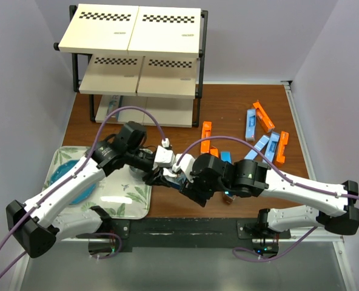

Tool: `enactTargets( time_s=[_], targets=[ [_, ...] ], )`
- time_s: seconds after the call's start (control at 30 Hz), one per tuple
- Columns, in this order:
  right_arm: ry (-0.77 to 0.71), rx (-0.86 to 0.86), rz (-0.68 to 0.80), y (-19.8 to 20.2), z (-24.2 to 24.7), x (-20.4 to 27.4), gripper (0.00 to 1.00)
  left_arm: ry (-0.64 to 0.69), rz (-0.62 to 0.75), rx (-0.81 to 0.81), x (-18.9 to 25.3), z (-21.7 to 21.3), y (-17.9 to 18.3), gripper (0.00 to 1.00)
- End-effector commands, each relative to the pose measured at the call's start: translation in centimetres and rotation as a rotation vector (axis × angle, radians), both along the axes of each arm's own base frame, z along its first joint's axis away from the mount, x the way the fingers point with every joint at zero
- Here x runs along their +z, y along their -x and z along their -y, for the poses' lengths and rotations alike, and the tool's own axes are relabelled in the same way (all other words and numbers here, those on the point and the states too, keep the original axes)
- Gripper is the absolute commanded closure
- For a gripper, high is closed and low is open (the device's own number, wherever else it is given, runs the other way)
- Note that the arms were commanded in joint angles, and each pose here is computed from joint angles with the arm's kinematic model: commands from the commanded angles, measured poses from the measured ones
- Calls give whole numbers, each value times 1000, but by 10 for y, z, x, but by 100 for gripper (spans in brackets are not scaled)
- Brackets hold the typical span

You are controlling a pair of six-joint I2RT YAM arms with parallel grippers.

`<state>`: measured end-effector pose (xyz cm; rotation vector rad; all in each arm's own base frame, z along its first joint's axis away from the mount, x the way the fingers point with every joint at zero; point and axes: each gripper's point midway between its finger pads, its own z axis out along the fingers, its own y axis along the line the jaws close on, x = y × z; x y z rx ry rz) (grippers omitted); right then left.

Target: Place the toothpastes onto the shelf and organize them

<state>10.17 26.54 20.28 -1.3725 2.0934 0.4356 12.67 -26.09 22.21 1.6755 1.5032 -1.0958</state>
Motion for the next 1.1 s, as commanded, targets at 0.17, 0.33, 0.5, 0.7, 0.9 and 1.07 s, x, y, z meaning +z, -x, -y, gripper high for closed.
enactTargets(
  time_s=[0.17,0.33,0.5,0.7,0.9,1.07],
  targets=[
    [-154,-179,173,-36,9,46,1,62,137,474,-2,-10,-85,87],
    [-209,-308,259,-53,30,64,1,115,148,850,0,-43,-148,87],
    [-239,-442,339,-69,52,74,1,136,118,1233,-6,-81,-200,86],
    [-290,-500,372,-72,68,80,1,161,121,1511,-13,-107,-250,86],
    [-285,-515,409,-74,81,83,1,150,154,1653,-31,-123,-294,86],
    [-266,-523,445,-78,90,84,1,126,169,1717,-47,-135,-332,85]
  ],
)
